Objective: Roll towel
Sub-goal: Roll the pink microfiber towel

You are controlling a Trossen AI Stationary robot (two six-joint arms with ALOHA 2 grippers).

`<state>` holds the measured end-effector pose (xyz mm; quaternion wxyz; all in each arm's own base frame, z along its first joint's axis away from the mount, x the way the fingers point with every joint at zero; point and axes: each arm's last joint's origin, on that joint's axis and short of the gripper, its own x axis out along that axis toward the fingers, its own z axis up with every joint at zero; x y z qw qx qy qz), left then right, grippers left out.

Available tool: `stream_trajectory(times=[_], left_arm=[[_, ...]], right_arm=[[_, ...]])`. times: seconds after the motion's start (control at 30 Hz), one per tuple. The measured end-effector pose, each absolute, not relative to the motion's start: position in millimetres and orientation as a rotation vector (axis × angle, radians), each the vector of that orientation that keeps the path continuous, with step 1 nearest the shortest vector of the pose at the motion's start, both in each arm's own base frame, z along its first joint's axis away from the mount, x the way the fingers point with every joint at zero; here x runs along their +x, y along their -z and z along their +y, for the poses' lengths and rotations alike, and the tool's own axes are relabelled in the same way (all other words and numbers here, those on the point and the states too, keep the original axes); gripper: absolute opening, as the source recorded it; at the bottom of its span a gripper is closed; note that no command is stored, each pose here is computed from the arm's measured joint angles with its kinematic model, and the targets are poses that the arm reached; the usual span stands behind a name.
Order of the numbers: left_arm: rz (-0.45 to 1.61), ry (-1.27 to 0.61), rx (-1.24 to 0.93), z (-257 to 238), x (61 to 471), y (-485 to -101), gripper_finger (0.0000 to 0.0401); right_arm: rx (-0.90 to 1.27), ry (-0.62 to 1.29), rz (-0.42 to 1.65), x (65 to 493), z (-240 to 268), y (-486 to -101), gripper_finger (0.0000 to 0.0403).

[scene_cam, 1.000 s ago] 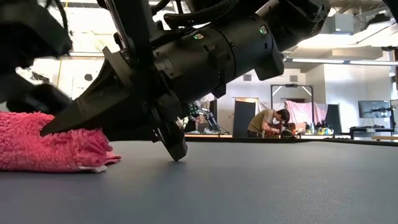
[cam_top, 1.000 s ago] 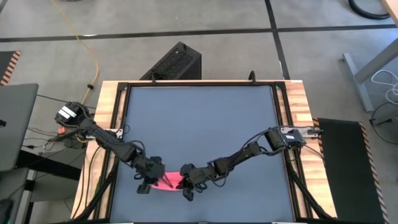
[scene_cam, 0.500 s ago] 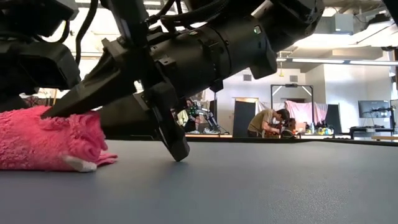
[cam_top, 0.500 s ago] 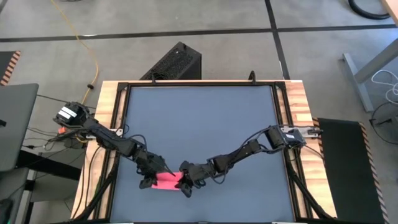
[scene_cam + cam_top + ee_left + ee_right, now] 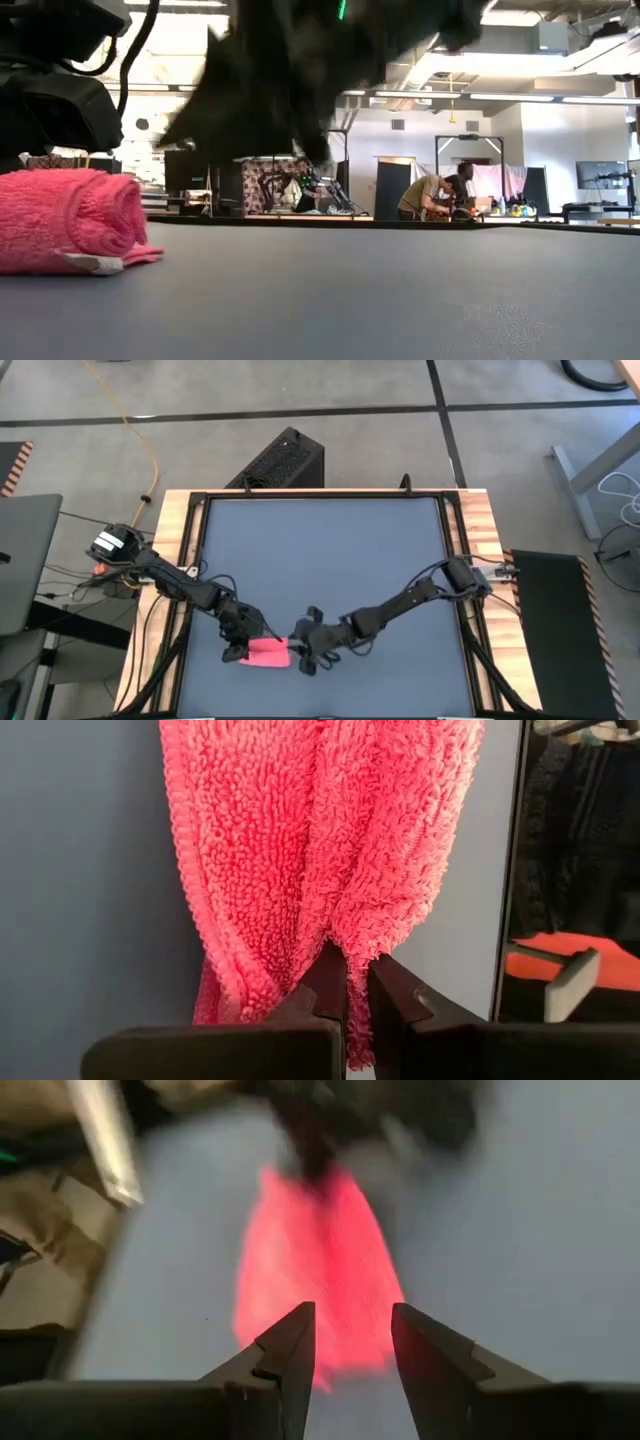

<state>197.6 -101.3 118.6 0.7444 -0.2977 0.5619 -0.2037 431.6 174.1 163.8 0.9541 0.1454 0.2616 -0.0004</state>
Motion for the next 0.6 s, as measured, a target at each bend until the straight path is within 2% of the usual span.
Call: stream_trajectory(times=[0.2, 0.3, 0.43, 0.6], left_arm=[[1.228, 0.453, -0.693, -94.1, 201.2, -119.4, 0.0000], [1.226, 0.460, -0.713, -91.1, 202.8, -119.9, 0.0000], [1.222, 0.472, -0.738, -88.8, 204.4, -120.8, 0.0000], [1.225, 0.468, -0.760, -88.2, 205.2, -121.4, 0.0000]], right_arm=[[0.084, -0.170, 0.260, 428.8, 207.8, -188.5, 0.0140], [0.032, -0.206, 0.241, 432.2, 209.0, -180.1, 0.0098], [0.015, -0.254, 0.282, 444.9, 200.4, -151.2, 0.0020], [0.019, -0.262, 0.262, 463.5, 192.6, -137.1, 0.0024]])
